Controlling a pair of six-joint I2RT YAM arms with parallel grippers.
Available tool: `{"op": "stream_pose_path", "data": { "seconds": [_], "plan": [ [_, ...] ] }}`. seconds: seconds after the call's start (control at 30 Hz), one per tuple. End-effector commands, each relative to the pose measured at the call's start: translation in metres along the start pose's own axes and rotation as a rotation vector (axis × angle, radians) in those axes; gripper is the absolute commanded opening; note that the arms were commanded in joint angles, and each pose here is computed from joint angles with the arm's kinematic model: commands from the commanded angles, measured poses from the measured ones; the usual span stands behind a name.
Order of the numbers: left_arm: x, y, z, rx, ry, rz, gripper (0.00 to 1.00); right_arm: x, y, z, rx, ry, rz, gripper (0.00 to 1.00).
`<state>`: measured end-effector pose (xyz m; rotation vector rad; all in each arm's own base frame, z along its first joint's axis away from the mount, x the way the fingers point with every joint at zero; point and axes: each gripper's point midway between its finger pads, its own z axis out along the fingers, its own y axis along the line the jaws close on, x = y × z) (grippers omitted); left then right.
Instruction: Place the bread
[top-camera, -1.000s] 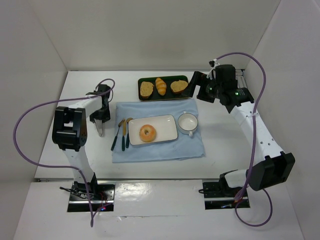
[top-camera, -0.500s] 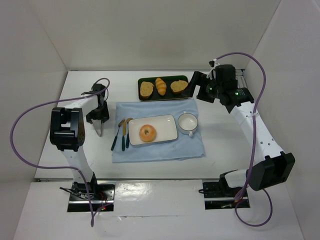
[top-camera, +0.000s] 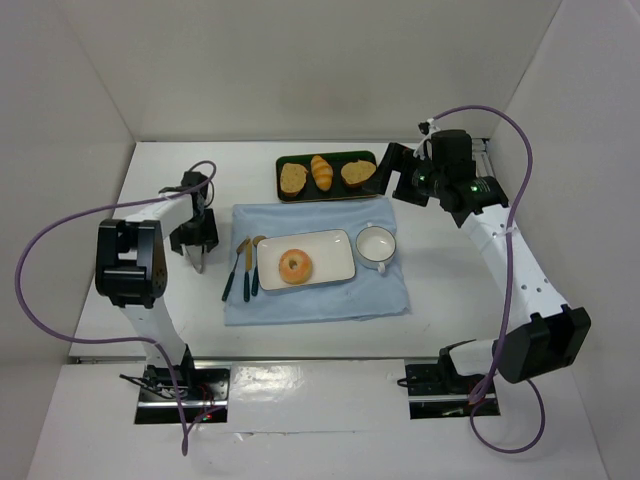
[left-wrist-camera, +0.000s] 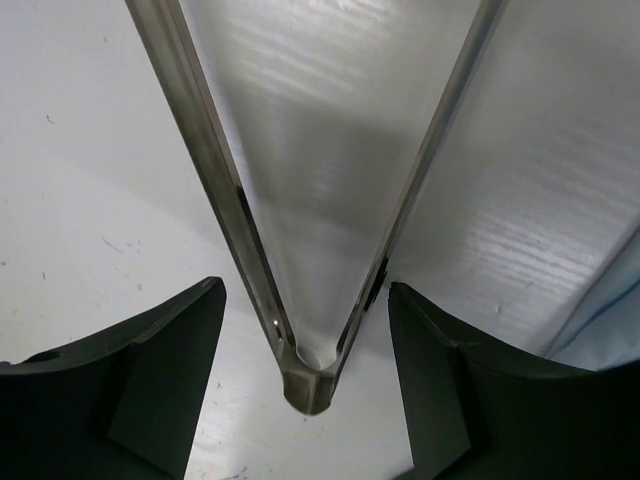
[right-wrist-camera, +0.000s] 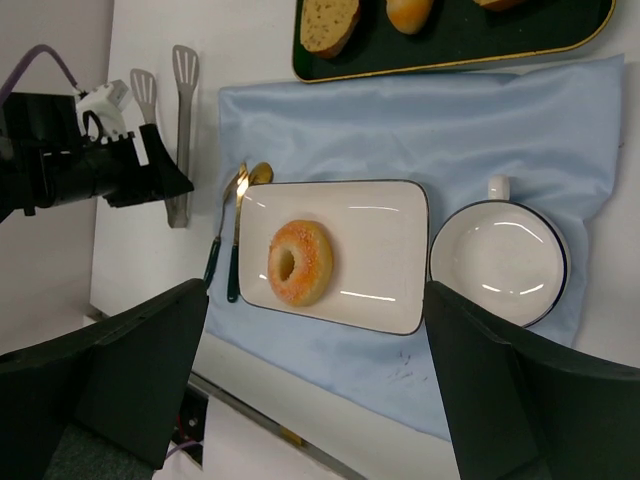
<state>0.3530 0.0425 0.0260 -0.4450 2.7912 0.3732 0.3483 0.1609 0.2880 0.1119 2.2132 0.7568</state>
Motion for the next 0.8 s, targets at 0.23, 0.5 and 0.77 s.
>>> {"op": "stream_pose_path", "data": {
  "seconds": [0.23,0.5,0.77],
  "plan": [
    [-0.057,-0.006,-0.122,0.144,-0.3,-0.102,0.78,-0.001,-0.001,-0.01,-0.005,-0.036,-0.004,0.96],
    [-0.039,-0.037,-0.261,0.499,-0.536,-0.204,0.77,0.021,-0.014,0.012,0.018,0.048,0.081,0.99],
    [0.013,-0.051,-0.334,0.77,-0.555,-0.225,0.76,0.021,0.004,0.019,0.035,-0.003,0.08,1.0]
  ]
}}
